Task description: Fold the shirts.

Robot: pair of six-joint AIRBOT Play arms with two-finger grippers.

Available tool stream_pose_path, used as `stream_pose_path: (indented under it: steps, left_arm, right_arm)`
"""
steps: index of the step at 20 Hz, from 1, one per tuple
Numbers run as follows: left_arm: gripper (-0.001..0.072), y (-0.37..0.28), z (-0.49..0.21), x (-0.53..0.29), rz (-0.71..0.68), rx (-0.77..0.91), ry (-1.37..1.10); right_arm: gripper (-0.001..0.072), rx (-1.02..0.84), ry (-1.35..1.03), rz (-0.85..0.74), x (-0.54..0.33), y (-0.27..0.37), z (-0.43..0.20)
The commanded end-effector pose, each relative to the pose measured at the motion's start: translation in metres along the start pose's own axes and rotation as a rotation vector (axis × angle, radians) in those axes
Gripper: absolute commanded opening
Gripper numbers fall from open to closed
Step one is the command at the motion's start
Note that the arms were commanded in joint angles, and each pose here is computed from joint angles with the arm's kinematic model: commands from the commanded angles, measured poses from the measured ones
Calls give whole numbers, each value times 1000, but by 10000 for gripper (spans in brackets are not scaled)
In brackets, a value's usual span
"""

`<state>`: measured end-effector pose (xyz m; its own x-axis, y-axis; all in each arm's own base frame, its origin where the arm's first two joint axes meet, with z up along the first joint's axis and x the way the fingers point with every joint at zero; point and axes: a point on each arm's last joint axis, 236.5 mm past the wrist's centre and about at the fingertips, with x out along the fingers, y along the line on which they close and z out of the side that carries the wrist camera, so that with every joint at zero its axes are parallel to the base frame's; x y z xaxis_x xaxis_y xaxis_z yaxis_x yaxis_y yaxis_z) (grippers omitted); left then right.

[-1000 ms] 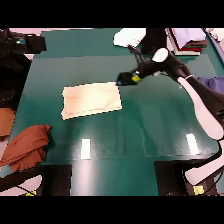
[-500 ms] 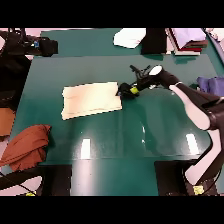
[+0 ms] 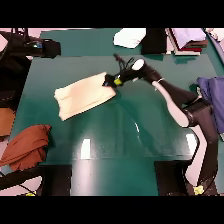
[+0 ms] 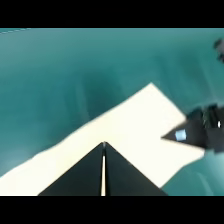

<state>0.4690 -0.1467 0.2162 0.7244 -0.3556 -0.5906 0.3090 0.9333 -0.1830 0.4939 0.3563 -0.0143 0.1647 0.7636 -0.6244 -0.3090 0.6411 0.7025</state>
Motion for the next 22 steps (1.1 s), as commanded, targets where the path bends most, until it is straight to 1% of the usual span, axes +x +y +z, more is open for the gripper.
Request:
stream_pose_path:
  steps: [1, 3, 6, 8, 11, 15, 17, 20, 22]
  left_arm:
    - [22, -36, -6, 4, -57, 58, 15]
    - [22, -64, -8, 5, -102, 91, 10]
    - [23, -96, -8, 5, -154, 127, -10]
    - [23, -108, -6, 4, -174, 137, -28]
    - [23, -113, 1, 3, -197, 97, -55]
    - [23, -117, 3, 2, -212, 80, -66]
    - [23, -118, 4, 2, -218, 76, -67]
    - [23, -118, 4, 2, -218, 75, -68]
    - [23, -118, 4, 2, -218, 76, -67]
  right_arm:
    - [19, -106, -86, -183, -92, -32, 43]
    - [18, -83, -123, -339, -171, -74, 54]
    - [19, 2, -207, -568, -310, -140, 51]
    - [19, 102, -302, -673, -397, -175, 38]
    - [19, 259, -434, -776, -501, -222, 6]
    - [19, 420, -529, -843, -572, -264, -37]
    - [19, 443, -581, -810, -583, -266, -39]
    - [19, 414, -687, -707, -590, -247, -15]
    - [19, 355, -744, -726, -609, -228, 1]
